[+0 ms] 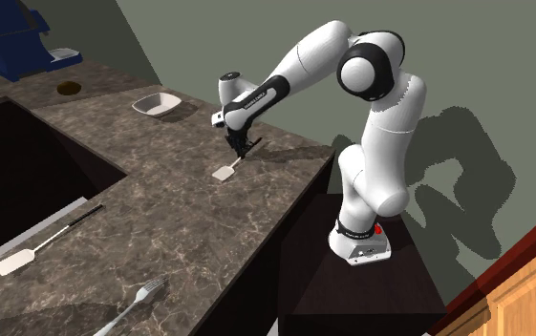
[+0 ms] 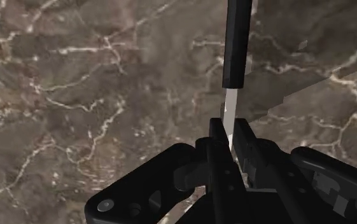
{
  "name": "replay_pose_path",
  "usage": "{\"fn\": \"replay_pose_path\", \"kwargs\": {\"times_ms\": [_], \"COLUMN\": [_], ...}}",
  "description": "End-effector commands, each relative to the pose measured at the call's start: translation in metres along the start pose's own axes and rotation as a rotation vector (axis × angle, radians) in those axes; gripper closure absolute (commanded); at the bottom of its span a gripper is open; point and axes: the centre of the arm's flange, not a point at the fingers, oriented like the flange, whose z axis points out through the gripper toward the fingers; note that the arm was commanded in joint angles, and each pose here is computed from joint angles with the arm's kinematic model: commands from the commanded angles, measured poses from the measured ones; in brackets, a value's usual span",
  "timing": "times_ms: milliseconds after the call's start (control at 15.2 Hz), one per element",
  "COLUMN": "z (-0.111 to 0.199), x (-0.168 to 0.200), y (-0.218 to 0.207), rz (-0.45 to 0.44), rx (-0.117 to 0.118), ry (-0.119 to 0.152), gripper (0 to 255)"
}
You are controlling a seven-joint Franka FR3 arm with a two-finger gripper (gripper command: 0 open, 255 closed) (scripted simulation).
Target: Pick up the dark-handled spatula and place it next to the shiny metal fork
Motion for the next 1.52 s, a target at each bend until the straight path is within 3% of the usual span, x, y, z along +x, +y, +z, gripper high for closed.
{"fn": "replay_pose_path", "kwargs": {"times_ms": [0, 1056, 1452], "z": [-0.010, -0.091, -0.096], "x": [0.000, -0.005, 0.067], "y": [0.000, 0.000, -0.033], "rz": [0.000, 0.000, 0.000], "rx": [0.000, 0.000, 0.000], "ry": [0.000, 0.000, 0.000], "gripper": [255, 255, 255]}}
